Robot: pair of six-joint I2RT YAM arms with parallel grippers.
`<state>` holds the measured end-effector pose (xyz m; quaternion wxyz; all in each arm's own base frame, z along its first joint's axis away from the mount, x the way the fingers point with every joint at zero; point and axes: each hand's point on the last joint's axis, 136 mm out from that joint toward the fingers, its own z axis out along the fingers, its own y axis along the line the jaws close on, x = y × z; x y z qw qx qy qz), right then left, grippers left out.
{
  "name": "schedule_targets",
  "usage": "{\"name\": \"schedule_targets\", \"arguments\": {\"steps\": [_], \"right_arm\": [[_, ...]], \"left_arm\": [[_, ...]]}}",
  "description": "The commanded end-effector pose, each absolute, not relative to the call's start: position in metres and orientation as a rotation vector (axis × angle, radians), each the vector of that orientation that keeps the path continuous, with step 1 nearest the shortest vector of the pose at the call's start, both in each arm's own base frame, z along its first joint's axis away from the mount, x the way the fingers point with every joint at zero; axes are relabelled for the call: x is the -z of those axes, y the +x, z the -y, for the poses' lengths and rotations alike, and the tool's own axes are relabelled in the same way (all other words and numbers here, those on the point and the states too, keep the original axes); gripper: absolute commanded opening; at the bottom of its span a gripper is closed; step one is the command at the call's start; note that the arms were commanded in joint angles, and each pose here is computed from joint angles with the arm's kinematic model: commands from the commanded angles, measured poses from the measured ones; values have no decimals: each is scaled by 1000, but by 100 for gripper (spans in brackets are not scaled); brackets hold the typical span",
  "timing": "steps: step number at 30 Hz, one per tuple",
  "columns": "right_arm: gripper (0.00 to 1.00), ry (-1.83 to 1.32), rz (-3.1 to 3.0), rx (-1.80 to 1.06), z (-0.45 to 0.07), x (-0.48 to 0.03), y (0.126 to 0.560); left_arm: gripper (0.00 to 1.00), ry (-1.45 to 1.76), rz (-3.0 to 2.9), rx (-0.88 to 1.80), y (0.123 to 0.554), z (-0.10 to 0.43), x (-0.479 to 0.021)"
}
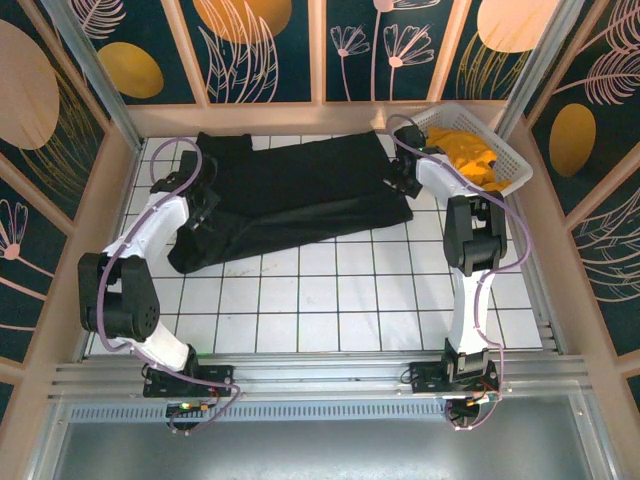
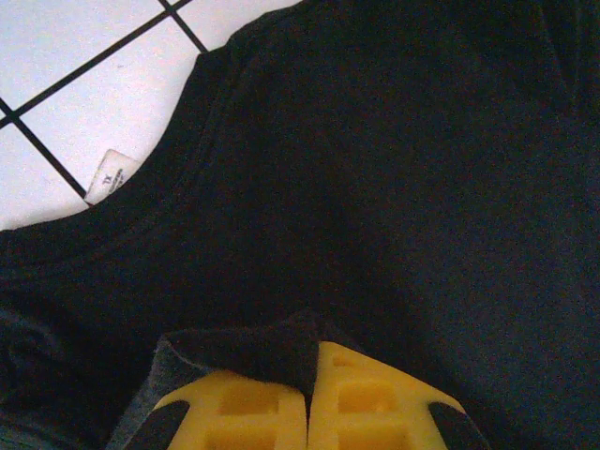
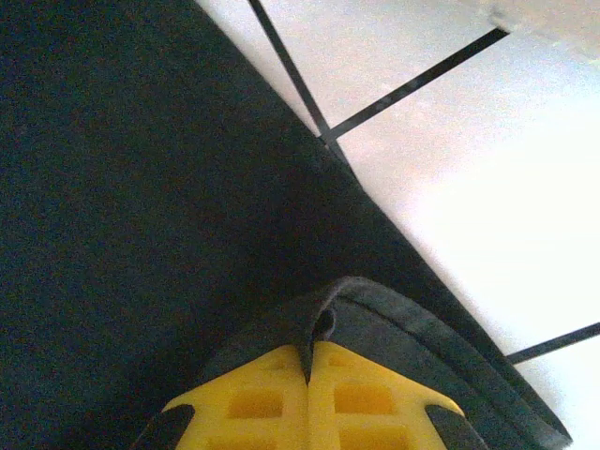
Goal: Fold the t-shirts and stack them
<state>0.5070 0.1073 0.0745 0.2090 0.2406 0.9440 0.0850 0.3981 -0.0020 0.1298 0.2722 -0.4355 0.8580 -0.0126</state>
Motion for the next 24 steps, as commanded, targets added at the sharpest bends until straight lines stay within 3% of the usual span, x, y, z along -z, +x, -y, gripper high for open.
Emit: {"name": "schedule_targets", "arguments": {"steps": [1, 12, 13, 14, 15, 16, 17, 19, 24], "right_arm": [[0, 700, -2609, -165, -101, -80, 509], [0, 631, -2631, -261, -121, -72, 530], [4, 625, -2640, -254, -121, -70, 532], [14, 611, -2650, -266, -124, -70, 533], [30, 591, -2650, -284, -127, -74, 532], [39, 570, -2637, -287, -129, -80, 532], [46, 550, -2612, -284, -129, -91, 531], [52, 535, -2584, -270, -125, -106, 523], [54, 532, -2572, -239, -112, -112, 479]], "left_arm": [[0, -1136, -2282, -23, 410, -9, -136], [0, -1030, -2361, -145, 445, -28, -109], [0, -1010, -2385, -161, 448, -28, -105], [8, -997, -2406, -176, 450, -30, -102], [28, -975, -2426, -185, 452, -30, -103], [56, -964, -2433, -192, 452, -31, -105], [74, -961, -2433, -197, 450, -31, -110], [80, -962, -2422, -176, 440, -31, -123], [76, -1029, -2447, -66, 372, -21, -127]]}}
